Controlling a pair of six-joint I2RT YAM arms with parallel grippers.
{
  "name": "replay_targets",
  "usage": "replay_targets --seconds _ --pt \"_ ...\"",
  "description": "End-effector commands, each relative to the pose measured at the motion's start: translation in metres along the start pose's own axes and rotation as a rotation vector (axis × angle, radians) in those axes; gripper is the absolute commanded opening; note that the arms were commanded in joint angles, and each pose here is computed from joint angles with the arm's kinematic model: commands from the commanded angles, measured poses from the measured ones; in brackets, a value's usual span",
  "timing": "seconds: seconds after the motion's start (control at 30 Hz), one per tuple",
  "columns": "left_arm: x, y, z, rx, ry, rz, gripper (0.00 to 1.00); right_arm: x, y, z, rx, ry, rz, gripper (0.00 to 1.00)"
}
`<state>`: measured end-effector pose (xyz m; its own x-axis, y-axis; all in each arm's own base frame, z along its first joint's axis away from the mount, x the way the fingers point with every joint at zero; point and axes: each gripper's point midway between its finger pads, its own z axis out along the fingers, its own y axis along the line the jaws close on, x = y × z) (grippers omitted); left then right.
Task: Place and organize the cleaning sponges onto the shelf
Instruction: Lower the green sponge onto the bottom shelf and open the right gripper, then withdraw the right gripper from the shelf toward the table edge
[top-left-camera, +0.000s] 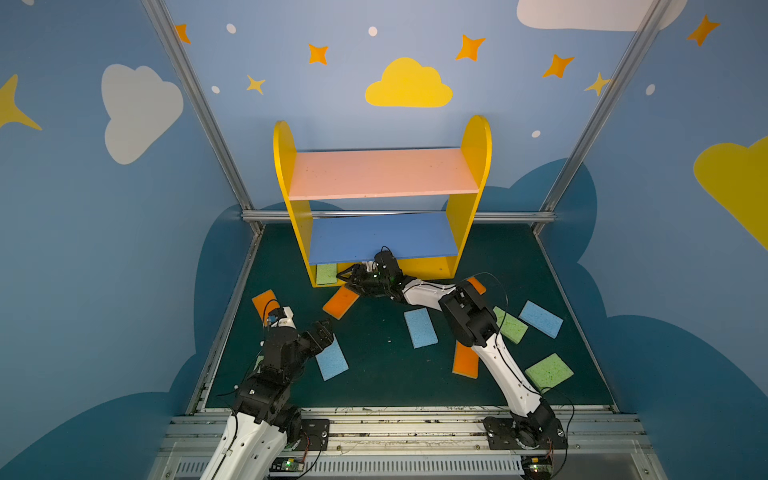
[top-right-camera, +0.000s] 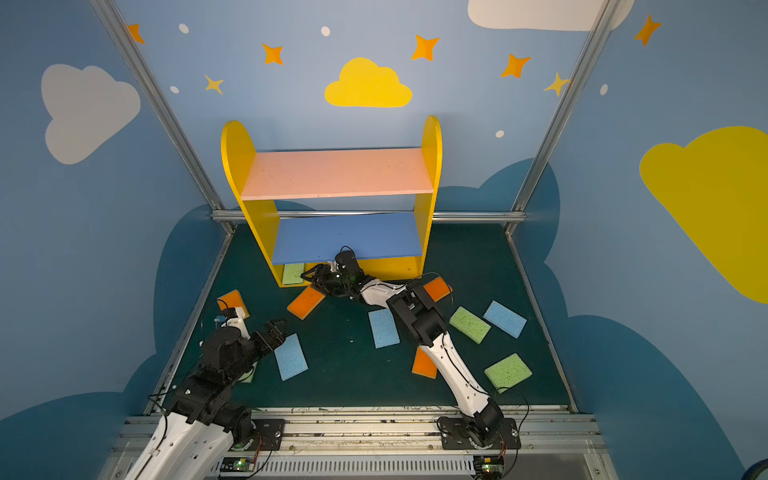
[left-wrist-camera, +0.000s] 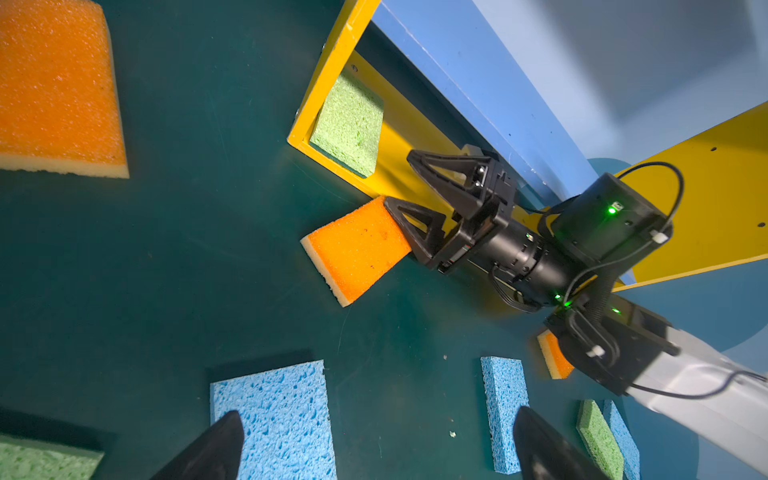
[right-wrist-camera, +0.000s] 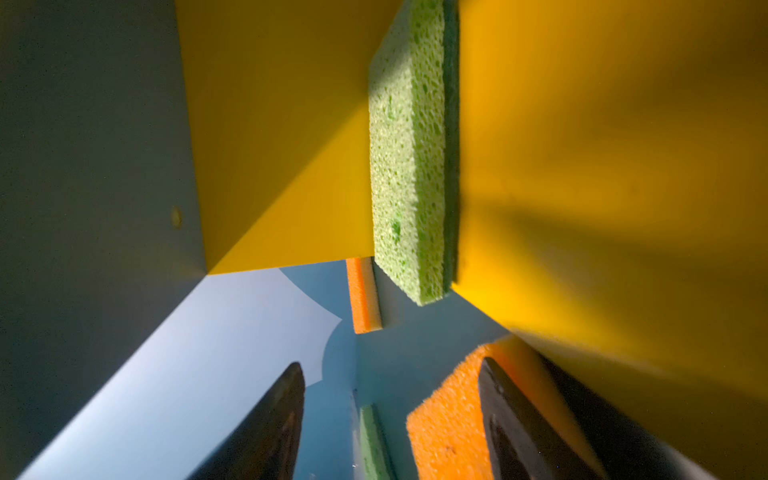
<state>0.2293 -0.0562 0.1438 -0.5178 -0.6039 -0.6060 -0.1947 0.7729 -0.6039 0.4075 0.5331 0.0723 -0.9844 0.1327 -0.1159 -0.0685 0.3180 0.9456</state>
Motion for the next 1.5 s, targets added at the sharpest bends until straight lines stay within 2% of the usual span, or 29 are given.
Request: replay_targets --seconds 0.0,0.27,0.47,0.57,0.67,0.83,0.93,1.13,1.3,1.47 --pt "-0.003 -0.006 -0.006 0.017 0.004 -0.015 0.99 0.009 -0.026 -0.009 0.113 0.006 -0.007 0.67" --pt "0.0 -0.021 -0.008 0.052 0.072 0.032 0.99 0.022 -0.018 -0.039 0.111 0.022 -0.057 0.65" --pt "0.01 -0.048 0.004 0.132 0.202 0.071 0.98 0.031 -0.007 -0.089 0.187 0.015 -0.151 0.65" --pt "0.018 -0.059 0.011 0.169 0.223 0.068 0.97 0.035 0.0 -0.119 0.216 0.019 -0.179 0.65" --pt "0.027 -0.071 0.018 0.169 0.232 0.122 0.98 0.036 -0.006 -0.156 0.27 0.012 -0.179 0.66" --pt "0.046 -0.102 0.038 0.178 0.278 0.216 0.99 0.029 -0.035 -0.233 0.39 -0.036 -0.094 0.65" --pt "0.057 -0.122 0.048 0.212 0.303 0.245 1.0 0.018 -0.056 -0.291 0.439 -0.131 -0.029 0.66" --pt "0.075 -0.136 0.06 0.232 0.336 0.272 1.0 0.009 -0.112 -0.39 0.573 -0.297 0.142 0.66" --pt "0.097 -0.138 0.068 0.234 0.354 0.276 1.0 0.003 -0.151 -0.448 0.548 -0.464 0.315 0.65" --pt "0.117 -0.137 0.076 0.227 0.392 0.281 1.0 -0.004 -0.17 -0.488 0.617 -0.568 0.369 0.65"
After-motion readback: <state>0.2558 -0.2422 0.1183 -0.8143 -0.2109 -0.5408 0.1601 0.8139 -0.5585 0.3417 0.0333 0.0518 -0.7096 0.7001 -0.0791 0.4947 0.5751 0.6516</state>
